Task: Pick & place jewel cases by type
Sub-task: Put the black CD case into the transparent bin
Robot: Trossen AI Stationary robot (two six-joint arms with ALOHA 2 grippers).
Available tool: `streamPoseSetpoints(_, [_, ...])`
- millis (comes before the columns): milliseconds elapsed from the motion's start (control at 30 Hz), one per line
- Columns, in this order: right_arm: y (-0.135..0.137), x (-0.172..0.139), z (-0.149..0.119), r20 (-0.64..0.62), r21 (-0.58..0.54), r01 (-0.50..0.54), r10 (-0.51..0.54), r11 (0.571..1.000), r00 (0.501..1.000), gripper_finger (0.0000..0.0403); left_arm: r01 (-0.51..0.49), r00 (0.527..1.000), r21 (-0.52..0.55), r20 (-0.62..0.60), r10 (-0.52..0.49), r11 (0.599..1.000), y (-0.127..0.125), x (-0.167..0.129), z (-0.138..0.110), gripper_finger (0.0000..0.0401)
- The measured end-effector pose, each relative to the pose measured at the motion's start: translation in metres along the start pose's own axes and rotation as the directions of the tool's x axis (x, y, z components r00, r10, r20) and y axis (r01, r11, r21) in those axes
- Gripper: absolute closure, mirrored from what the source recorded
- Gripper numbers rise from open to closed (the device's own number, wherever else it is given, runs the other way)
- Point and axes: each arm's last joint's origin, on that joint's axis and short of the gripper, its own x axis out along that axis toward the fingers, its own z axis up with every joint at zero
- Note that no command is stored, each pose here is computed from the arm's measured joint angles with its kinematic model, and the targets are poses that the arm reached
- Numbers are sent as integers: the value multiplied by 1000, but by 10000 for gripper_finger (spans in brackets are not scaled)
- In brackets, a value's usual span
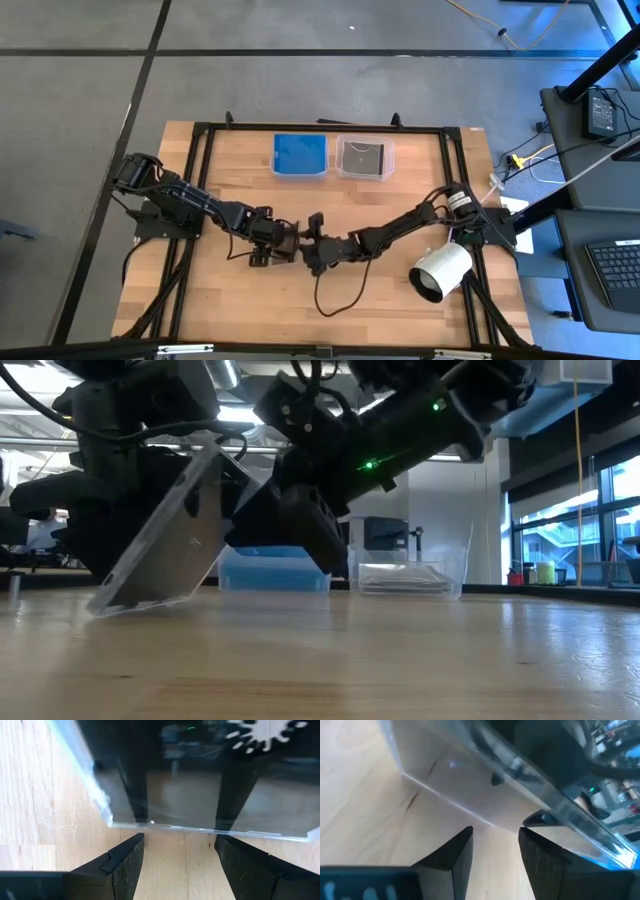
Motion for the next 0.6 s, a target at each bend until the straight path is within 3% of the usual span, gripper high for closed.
streamPoseSetpoints(200, [10,-9,9,3,-110,82,-82,991,997,240,1,1000,2,5,-1,1000,0,0,0,155])
streamPoseSetpoints(600, [14,-15,15,0,-118,168,-169,979,986,240,1,1000,-11,9,-1,1000,0,0,0,155])
